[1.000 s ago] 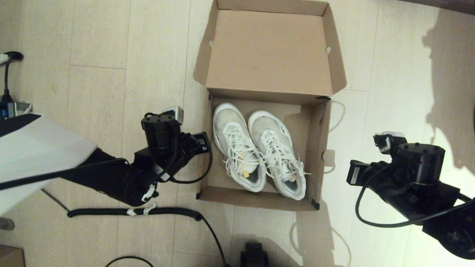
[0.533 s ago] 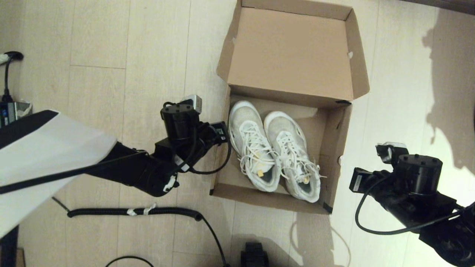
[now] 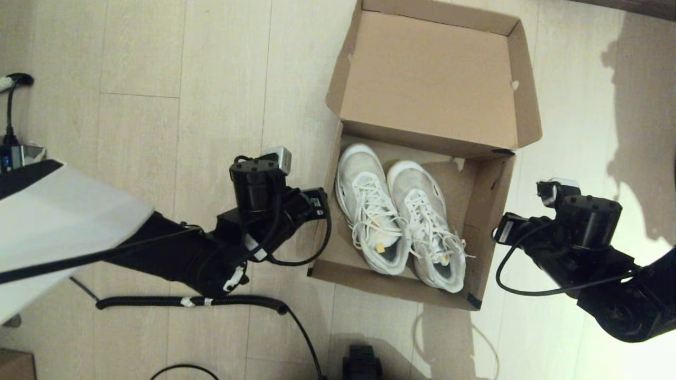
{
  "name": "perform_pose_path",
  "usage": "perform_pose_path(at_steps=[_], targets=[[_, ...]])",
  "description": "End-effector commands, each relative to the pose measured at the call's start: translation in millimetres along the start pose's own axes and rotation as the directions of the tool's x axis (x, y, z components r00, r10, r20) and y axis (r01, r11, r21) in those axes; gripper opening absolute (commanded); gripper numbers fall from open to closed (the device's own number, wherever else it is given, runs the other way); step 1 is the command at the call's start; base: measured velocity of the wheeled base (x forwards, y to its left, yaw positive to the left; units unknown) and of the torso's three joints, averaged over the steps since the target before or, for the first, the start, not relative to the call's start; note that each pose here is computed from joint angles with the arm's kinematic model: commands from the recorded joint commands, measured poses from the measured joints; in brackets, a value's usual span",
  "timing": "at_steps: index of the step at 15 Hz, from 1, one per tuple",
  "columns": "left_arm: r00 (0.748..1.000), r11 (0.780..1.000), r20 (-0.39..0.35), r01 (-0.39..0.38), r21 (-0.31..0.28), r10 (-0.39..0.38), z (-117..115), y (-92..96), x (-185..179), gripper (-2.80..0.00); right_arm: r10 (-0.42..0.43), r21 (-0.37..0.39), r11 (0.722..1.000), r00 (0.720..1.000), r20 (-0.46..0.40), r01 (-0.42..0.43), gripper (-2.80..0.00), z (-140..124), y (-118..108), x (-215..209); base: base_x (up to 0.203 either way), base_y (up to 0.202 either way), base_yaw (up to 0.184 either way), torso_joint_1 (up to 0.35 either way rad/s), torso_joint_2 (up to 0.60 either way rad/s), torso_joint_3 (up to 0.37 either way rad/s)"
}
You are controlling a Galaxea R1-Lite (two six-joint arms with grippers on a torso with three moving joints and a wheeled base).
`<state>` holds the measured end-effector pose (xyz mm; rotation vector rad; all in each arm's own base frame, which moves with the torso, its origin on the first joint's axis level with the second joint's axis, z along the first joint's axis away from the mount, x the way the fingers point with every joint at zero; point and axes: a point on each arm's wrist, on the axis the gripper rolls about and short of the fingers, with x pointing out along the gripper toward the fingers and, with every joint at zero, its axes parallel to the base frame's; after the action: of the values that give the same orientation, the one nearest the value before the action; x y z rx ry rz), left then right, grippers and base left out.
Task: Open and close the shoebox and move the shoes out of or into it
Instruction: Close the shoe box
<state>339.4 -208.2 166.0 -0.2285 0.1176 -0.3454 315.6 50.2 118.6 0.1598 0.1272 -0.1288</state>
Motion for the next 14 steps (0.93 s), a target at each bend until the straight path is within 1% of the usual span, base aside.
perform_pose_path(at_steps=[1,2,4,6,7,9,11,14], targets=[[1.0,1.0,0.002,-0.005,-0.002,0.005,9,2.9,-21,-2.8,0.004,0.008,1.0,0.999,0.034,-0.005,-2.8,4,5,14,0.0,0.0,0.0,0.0,0.0,0.0],[1.0,1.0,-0.016,-0.009,0.002,0.009,7,5.0,-30,-2.8,0.007,0.011,1.0,0.999,0.051,-0.008,-2.8,7,8,20,0.0,0.0,0.0,0.0,0.0,0.0],[0.998,1.0,-0.068,-0.008,0.013,0.008,-4,6.6,-45,-2.8,0.015,0.021,1.0,0.996,0.088,-0.017,-2.8,15,12,30,0.0,0.0,0.0,0.0,0.0,0.0],[0.994,1.0,-0.109,0.018,0.017,-0.016,-16,-0.8,-53,-2.8,0.027,0.034,0.999,0.99,0.135,-0.032,-2.8,27,17,38,0.0,0.0,0.0,0.0,0.0,0.0],[0.992,0.999,-0.119,0.031,0.007,-0.03,-20,-6.1,-54,-2.8,0.031,0.038,0.999,0.988,0.152,-0.037,-2.8,32,19,41,0.0,0.0,0.0,0.0,0.0,0.0],[0.991,0.999,-0.127,0.047,0.002,-0.046,-23,-12.2,-53,-2.8,0.032,0.038,0.999,0.987,0.156,-0.039,-2.8,36,20,43,0.0,0.0,0.0,0.0,0.0,0.0],[0.99,0.999,-0.132,0.043,0.003,-0.043,-26,-12.2,-50,-2.8,0.022,0.043,0.999,0.984,0.174,-0.03,-2.8,46,15,36,0.0,0.0,0.0,0.0,0.0,0.0],[0.993,1.0,-0.122,0.01,0.001,-0.01,-24,-0.9,-47,-2.8,0.017,0.043,0.999,0.986,0.168,-0.025,-2.8,69,8,5,0.0,0.0,0.0,0.0,0.0,0.0]])
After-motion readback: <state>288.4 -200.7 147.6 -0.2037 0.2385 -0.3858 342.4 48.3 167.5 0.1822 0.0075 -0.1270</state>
